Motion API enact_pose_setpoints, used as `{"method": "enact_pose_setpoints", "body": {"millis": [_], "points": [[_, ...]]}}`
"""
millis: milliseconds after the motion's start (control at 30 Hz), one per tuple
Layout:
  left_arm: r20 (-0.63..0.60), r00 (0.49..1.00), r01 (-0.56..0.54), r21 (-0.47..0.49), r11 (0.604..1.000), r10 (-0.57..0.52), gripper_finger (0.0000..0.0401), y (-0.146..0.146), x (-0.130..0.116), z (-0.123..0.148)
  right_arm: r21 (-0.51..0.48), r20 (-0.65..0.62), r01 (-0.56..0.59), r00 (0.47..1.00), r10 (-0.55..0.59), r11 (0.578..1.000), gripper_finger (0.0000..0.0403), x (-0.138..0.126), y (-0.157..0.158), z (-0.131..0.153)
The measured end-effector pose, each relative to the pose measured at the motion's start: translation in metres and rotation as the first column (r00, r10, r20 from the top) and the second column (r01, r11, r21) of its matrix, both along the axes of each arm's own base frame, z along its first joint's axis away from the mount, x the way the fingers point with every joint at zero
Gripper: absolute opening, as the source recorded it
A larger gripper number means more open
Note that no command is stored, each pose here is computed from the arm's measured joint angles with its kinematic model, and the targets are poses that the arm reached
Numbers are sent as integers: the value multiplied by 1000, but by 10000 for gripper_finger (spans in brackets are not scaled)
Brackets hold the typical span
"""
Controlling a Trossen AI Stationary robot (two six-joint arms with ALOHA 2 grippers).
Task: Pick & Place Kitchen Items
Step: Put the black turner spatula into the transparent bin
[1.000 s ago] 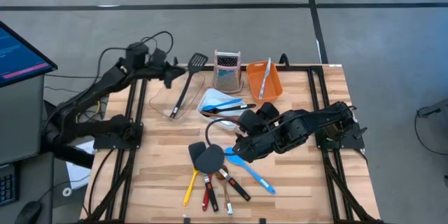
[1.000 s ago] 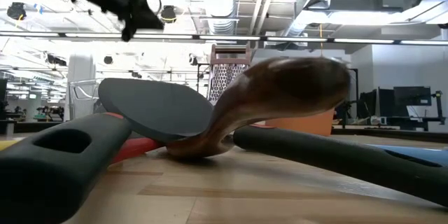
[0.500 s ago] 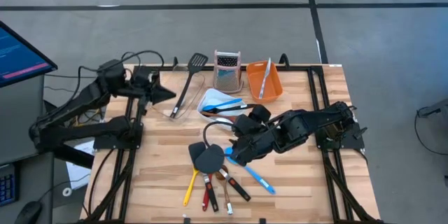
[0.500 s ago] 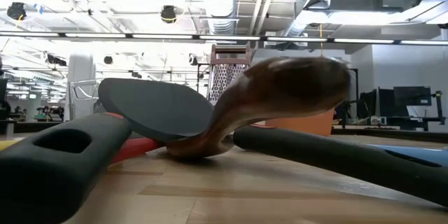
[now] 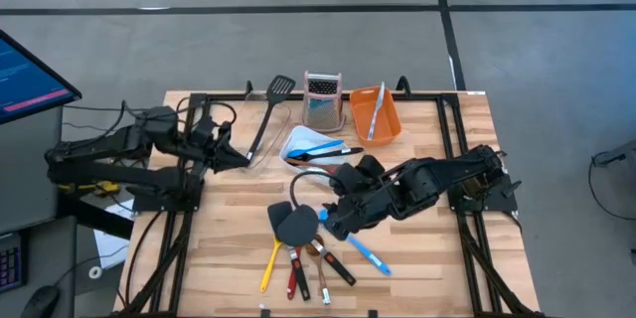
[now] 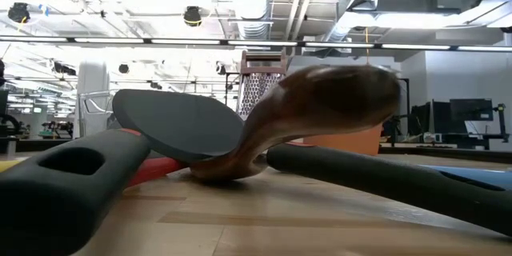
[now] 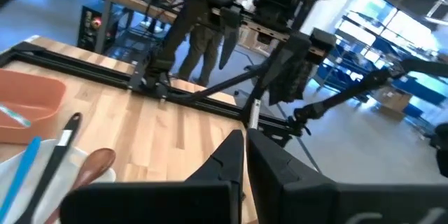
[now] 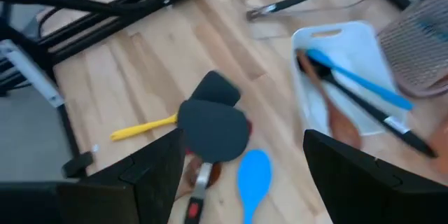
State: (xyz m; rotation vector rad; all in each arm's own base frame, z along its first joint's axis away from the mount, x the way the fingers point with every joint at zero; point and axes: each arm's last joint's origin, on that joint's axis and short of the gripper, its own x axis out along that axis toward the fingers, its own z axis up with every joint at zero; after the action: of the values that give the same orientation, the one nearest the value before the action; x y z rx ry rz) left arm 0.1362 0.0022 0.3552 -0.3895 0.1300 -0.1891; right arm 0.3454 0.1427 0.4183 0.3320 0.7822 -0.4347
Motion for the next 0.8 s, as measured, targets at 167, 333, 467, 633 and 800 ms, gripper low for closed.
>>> {"method": "enact_pose_setpoints", "body": {"millis": [167, 333, 467, 633, 800], "points": [[0, 997, 76, 3, 997, -76, 3, -12, 0, 0, 56, 73, -35, 997, 31, 998, 281, 0, 16, 4], [0, 991, 132, 5, 991, -132, 3, -21, -1, 0, 82, 133, -56, 990, 45, 995, 273, 5, 28, 5], [0, 988, 157, 6, 988, -157, 3, -25, -2, 0, 86, 139, -55, 989, 43, 995, 244, 14, 31, -2], [0, 983, 186, 6, 983, -186, 3, -29, -2, 0, 139, 121, -59, 992, 42, 989, 187, 23, 35, -12], [-2, 977, 215, 4, 977, -215, 3, -33, -3, 0, 180, 144, -95, 987, 69, 979, 126, 32, 47, -20]]}}
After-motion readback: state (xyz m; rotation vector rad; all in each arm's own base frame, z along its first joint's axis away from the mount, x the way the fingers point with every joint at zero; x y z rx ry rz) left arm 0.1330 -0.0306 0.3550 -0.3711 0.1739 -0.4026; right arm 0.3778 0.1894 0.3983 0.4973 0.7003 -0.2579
